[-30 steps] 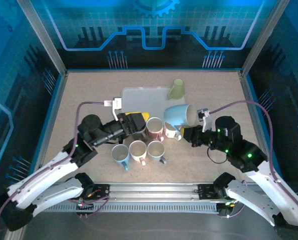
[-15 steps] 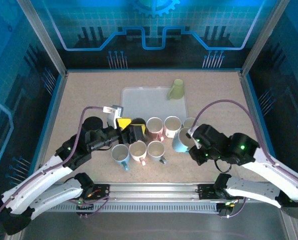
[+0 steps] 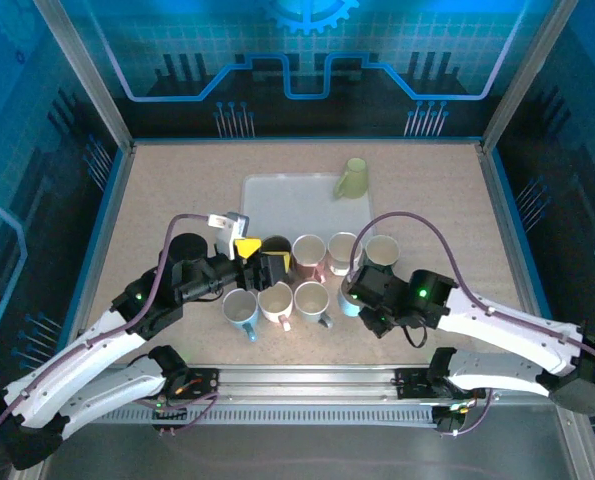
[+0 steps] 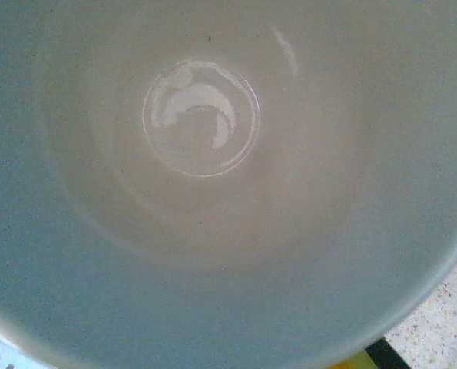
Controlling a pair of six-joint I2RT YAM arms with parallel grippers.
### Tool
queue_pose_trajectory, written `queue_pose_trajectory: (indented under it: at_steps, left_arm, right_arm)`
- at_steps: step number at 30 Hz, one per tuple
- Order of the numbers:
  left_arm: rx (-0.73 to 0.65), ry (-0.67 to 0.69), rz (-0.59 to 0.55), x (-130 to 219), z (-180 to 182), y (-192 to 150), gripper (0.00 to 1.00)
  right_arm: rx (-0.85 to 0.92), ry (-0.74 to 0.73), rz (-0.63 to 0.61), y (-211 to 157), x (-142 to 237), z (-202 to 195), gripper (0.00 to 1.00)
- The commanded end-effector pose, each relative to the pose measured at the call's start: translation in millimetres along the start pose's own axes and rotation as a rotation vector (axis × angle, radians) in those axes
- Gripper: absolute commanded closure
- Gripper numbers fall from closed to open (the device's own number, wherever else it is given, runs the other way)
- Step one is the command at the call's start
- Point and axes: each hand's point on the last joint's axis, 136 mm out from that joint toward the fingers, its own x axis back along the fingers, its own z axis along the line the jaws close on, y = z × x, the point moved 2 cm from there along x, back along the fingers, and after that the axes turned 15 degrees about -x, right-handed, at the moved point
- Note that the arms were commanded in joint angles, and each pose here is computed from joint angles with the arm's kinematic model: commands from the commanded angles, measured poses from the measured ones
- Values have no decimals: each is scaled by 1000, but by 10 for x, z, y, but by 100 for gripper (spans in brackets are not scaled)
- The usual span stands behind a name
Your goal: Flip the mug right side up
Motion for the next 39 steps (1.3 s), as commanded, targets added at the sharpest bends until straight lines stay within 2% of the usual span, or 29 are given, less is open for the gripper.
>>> queue_pose_trajectory:
  at_steps: [1, 7, 18, 24, 39]
  left_arm:
    - [-32, 7, -4, 23, 8, 16, 1]
    - [-28, 6, 1, 0, 18, -27, 1]
    - [-28, 10, 8, -34, 34, -52, 1]
    - [-29, 11, 12, -34, 37, -64, 1]
    - [-26, 7, 23, -47, 36, -99, 1]
  right_arm:
    - [-38, 23, -87, 179, -88, 117, 100]
    - [-39, 7, -26, 63, -392, 158, 100]
    - [-40, -1, 19, -6, -581, 204, 100]
    - [-37, -33, 22, -17, -619, 197, 93]
    - [-37, -31, 35, -74, -610, 226, 62]
